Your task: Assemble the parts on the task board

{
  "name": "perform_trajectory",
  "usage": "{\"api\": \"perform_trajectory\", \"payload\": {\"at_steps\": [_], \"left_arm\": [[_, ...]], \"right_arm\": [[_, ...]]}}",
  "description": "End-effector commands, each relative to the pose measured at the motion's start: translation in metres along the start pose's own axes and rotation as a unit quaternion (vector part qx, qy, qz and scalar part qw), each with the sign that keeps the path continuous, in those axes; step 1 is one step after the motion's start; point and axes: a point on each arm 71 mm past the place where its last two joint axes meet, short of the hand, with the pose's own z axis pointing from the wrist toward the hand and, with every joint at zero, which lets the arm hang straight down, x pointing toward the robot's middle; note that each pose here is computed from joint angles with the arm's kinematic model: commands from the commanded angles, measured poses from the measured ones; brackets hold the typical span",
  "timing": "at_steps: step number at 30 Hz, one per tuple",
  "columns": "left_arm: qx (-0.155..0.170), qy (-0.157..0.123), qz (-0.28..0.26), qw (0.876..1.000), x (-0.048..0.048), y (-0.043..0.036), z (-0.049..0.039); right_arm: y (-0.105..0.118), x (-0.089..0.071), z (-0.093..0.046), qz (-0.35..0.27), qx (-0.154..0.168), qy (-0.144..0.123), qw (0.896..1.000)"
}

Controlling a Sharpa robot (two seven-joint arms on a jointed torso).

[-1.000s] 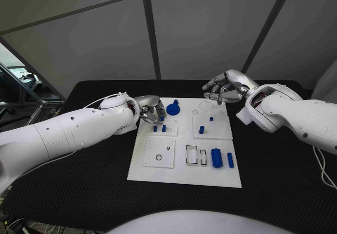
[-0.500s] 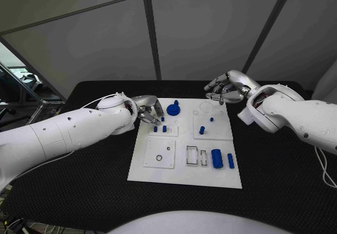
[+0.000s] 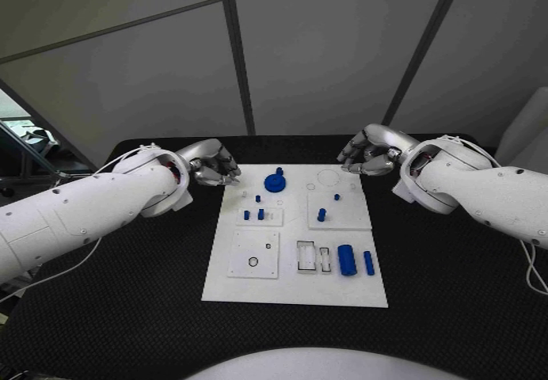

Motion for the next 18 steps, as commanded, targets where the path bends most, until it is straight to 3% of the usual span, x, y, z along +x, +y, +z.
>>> {"api": "perform_trajectory", "payload": {"at_steps": [1, 3, 9, 14, 18], "left_arm": [[0.022, -0.044, -0.146, 0.988, -0.0137, 0.0030, -0.0074], [0.025, -0.052, -0.209, 0.976, -0.0181, 0.0062, -0.0113], [0.052, -0.081, -0.383, 0.919, -0.0263, 0.0062, -0.0191], [0.063, -0.090, -0.446, 0.888, -0.0281, 0.0039, -0.0226], [0.068, -0.090, -0.471, 0.875, -0.0278, 0.0017, -0.0246]], "right_arm": [[0.000, 0.008, 0.000, -0.130, 0.000, 0.018, 0.991], [0.000, 0.012, 0.000, -0.154, 0.000, 0.020, 0.988], [0.001, 0.028, -0.001, -0.202, 0.001, 0.034, 0.979], [0.004, 0.036, -0.001, -0.219, -0.001, 0.048, 0.975], [0.009, 0.041, -0.001, -0.226, -0.006, 0.058, 0.972]]}}
